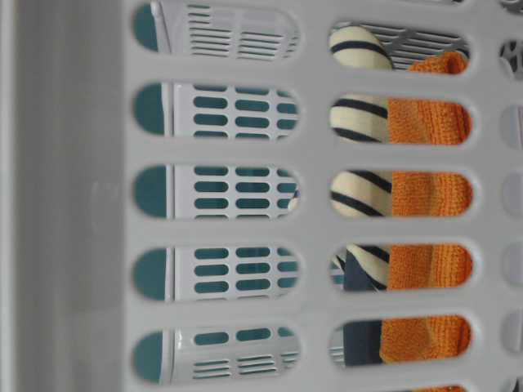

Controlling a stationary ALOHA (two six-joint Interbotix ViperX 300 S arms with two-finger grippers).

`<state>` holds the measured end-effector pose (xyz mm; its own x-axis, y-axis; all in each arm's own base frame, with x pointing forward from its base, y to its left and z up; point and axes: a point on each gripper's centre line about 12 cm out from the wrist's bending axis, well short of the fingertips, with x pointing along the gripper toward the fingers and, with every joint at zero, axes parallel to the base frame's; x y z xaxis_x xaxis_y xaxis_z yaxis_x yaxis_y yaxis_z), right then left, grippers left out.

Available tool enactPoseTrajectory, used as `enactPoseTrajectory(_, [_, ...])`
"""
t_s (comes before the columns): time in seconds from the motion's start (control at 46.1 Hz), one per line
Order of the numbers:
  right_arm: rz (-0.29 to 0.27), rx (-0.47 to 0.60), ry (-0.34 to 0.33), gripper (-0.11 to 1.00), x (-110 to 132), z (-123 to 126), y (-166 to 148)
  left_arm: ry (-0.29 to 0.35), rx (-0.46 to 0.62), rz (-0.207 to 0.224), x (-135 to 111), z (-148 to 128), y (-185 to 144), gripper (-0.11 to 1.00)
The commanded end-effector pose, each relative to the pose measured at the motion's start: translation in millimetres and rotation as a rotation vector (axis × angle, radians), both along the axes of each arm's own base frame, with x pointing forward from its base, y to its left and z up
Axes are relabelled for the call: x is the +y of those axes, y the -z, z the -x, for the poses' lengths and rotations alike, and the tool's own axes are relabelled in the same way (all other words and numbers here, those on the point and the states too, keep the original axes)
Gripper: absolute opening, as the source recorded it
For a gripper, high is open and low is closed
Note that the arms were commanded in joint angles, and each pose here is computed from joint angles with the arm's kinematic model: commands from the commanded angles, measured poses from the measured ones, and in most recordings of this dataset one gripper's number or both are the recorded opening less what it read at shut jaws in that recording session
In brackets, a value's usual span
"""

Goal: Pick up the orange cloth from the shopping basket with the left arm.
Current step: 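Lower the open left gripper around the folded orange cloth in the basket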

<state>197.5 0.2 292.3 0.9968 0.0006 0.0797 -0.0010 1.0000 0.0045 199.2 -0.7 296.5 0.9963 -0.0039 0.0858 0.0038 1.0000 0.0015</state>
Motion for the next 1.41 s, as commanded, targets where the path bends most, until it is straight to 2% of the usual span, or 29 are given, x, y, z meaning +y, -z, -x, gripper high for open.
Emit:
enactPoseTrajectory(0.0, [-0.009, 0.008, -0.003, 0.00, 0.6, -2.0, 1.9, 0.000, 0.043, 0.006, 0.7, -9.5, -16.0, 0.06])
enactPoseTrajectory(0.065, [-0.015, 0.029, -0.005, 0.02, 1.0, -1.4, 7.6, -0.005, 0.132, 0.043, 1.4, -17.5, -23.8, 0.02])
enactPoseTrajectory(0.152, [-0.030, 0.051, -0.014, -0.01, 2.5, -1.5, 9.1, -0.011, 0.248, 0.063, 1.2, -29.4, -35.1, 0.01])
enactPoseTrajectory(0.325, [-0.053, 0.067, -0.030, -0.01, 5.5, 1.3, 9.0, -0.002, 0.431, 0.057, -4.1, -63.6, -54.3, 0.01])
enactPoseTrajectory(0.477, [-0.053, 0.062, -0.032, -0.01, 5.7, 5.3, 6.0, 0.014, 0.602, 0.045, -13.6, -105.0, -59.6, 0.01])
enactPoseTrajectory(0.737, [-0.056, 0.059, -0.034, -0.01, 5.9, 11.4, 3.4, 0.028, 0.856, 0.023, -30.3, -179.6, -38.0, 0.01])
enactPoseTrajectory(0.933, [-0.057, 0.049, -0.036, -0.01, 6.1, 13.2, 1.4, 0.020, 0.960, 0.028, -35.4, -210.3, -12.3, 0.02])
enactPoseTrajectory(1.019, [-0.057, 0.049, -0.036, -0.01, 6.1, 13.5, 1.7, 0.024, 0.988, 0.027, -40.5, -222.1, 0.8, 0.13])
enactPoseTrajectory(1.084, [-0.057, 0.047, -0.038, -0.01, 6.4, 13.8, 1.5, 0.022, 1.005, 0.034, -42.6, -229.7, 9.0, 0.30])
enactPoseTrajectory(1.171, [-0.057, 0.046, -0.042, -0.01, 7.2, 14.0, 1.2, 0.017, 1.030, 0.048, -46.2, -237.8, 20.7, 0.58])
enactPoseTrajectory(1.258, [-0.059, 0.044, -0.047, -0.01, 8.0, 14.3, 0.9, 0.011, 1.050, 0.056, -46.9, -243.7, 30.9, 0.79])
enactPoseTrajectory(1.323, [-0.059, 0.043, -0.049, -0.01, 8.3, 14.3, 0.3, 0.009, 1.071, 0.057, -48.7, -247.1, 41.6, 0.89])
enactPoseTrajectory(1.388, [-0.059, 0.043, -0.052, -0.01, 8.9, 14.6, 0.6, 0.010, 1.085, 0.055, -50.4, -249.3, 49.0, 0.90])
